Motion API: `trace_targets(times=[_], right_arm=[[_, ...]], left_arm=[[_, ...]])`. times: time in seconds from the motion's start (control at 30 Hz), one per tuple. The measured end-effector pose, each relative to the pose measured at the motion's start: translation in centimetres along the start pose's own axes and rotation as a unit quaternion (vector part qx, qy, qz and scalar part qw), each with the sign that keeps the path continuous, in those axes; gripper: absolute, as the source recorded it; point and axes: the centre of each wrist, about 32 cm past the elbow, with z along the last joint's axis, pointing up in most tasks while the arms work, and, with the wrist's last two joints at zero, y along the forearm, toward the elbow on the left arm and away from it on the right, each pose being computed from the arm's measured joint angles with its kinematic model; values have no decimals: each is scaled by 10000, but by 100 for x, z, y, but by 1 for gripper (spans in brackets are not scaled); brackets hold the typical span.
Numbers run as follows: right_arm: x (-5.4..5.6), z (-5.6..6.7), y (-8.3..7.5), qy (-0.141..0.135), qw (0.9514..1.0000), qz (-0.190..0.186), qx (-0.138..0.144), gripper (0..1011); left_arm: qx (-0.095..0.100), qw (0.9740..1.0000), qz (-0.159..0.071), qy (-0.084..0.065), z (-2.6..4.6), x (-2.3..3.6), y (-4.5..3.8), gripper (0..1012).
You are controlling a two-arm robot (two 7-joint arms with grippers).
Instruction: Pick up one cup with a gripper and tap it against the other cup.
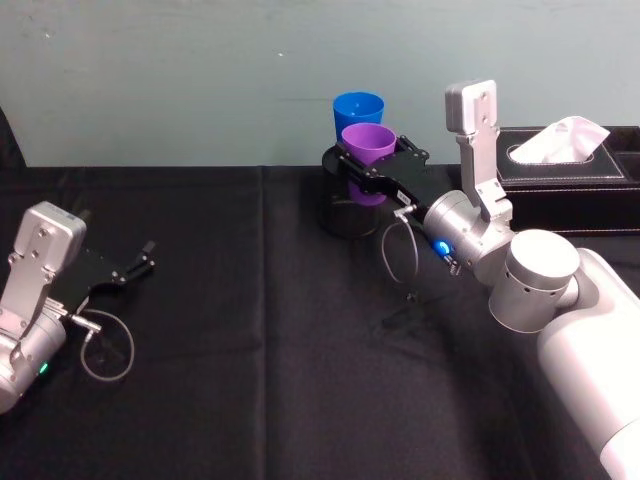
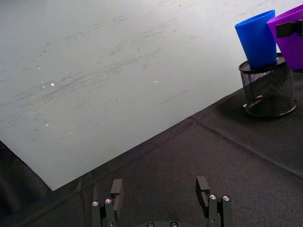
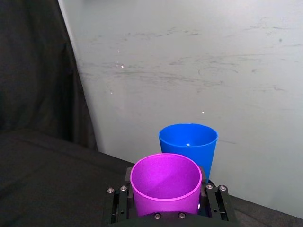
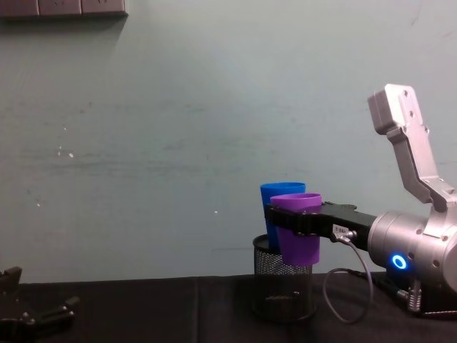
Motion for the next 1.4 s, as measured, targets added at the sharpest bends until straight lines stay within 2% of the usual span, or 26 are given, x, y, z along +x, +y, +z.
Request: trace_targets(times=[1.07,1.4], right_arm=[[-9,8,-16,-6,10000,17,26,739],[-122,11,-345,-95,9998,164,79,739]], left_arm=[[0,10000,0,0,0,0,0,1000],[0,10000,0,0,0,0,0,1000]])
